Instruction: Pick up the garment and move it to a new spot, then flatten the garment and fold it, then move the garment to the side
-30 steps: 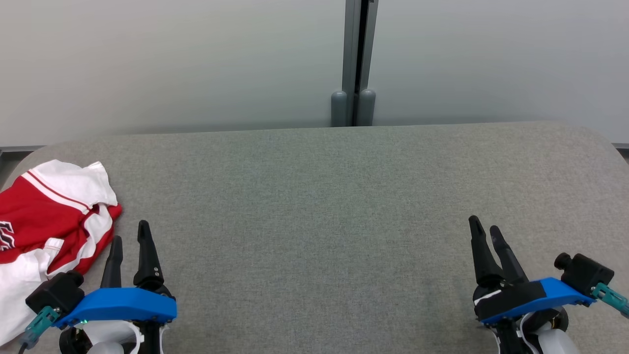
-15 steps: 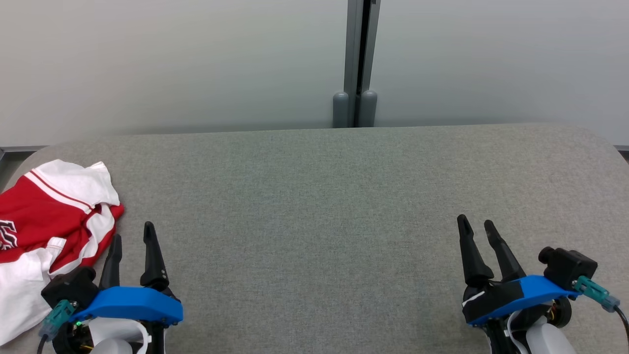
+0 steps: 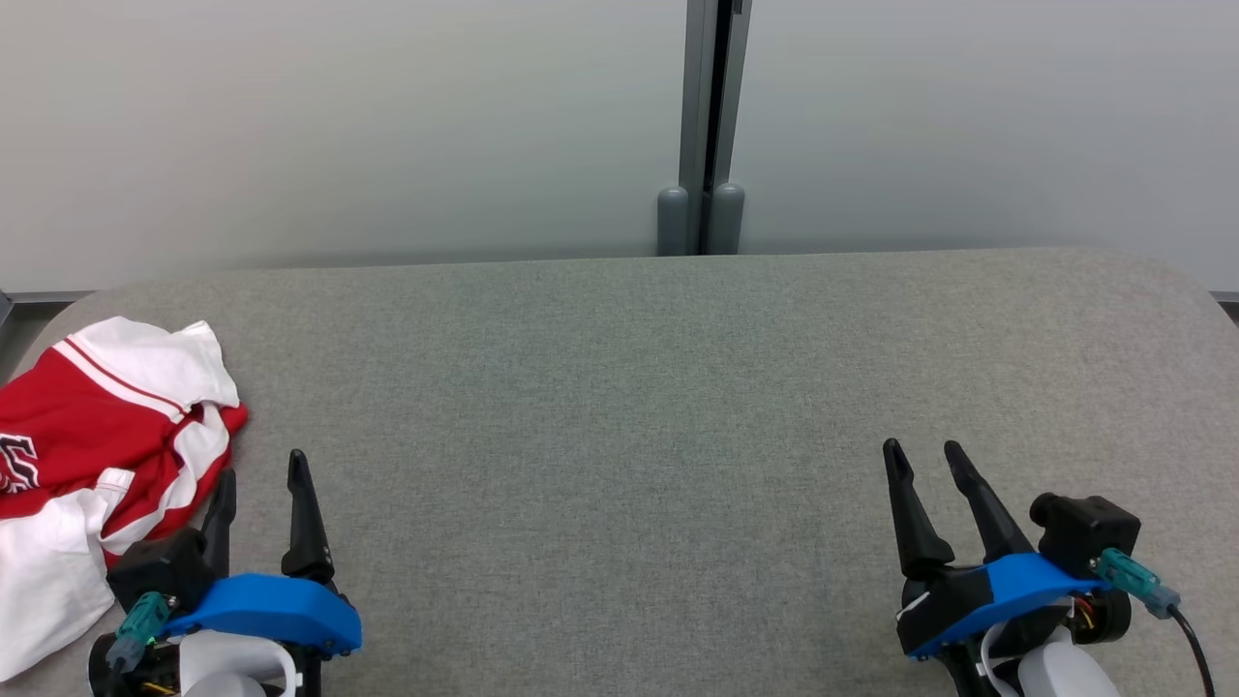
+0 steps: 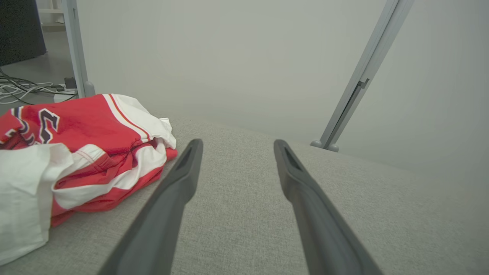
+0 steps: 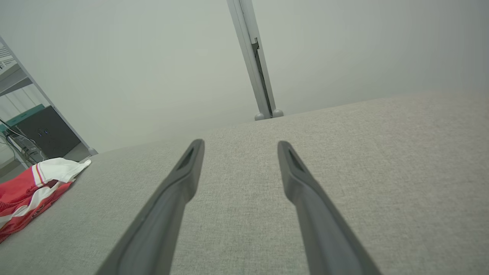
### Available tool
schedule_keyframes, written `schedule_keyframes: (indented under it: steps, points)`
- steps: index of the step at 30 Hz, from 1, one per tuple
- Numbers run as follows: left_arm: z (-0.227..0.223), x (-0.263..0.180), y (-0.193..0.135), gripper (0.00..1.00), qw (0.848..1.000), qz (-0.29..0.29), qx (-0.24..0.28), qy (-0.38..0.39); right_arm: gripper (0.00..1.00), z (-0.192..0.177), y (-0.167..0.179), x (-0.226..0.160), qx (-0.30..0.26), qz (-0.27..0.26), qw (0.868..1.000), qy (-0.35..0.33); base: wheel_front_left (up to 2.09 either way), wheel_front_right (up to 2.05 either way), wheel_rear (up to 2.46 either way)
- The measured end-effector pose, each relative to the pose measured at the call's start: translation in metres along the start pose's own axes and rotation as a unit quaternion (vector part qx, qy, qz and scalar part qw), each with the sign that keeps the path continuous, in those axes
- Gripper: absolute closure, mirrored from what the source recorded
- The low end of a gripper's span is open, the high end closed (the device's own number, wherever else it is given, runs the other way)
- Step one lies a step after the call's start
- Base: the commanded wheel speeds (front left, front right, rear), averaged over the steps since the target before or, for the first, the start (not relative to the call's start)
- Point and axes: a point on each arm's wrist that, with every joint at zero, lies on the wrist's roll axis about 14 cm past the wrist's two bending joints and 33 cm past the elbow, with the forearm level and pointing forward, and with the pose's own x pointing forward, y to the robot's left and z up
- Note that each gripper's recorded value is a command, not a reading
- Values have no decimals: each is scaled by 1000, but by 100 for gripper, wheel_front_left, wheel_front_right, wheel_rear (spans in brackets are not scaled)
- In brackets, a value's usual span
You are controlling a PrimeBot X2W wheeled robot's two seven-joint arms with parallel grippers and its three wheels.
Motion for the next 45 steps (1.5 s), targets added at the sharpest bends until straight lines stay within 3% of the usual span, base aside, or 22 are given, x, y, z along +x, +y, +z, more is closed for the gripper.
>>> schedule_keyframes:
  steps: [29, 45]
  points:
    - [-14, -6, 5, 0, 996, -6, 90, 14, 0, -17, 2, 2, -126, 22, 992, 24, 0, 0, 0]
    - [-1, -5, 3, 0, 996, -4, 95, -3, 0, 6, -20, 3, -122, -14, 992, -11, 0, 0, 0]
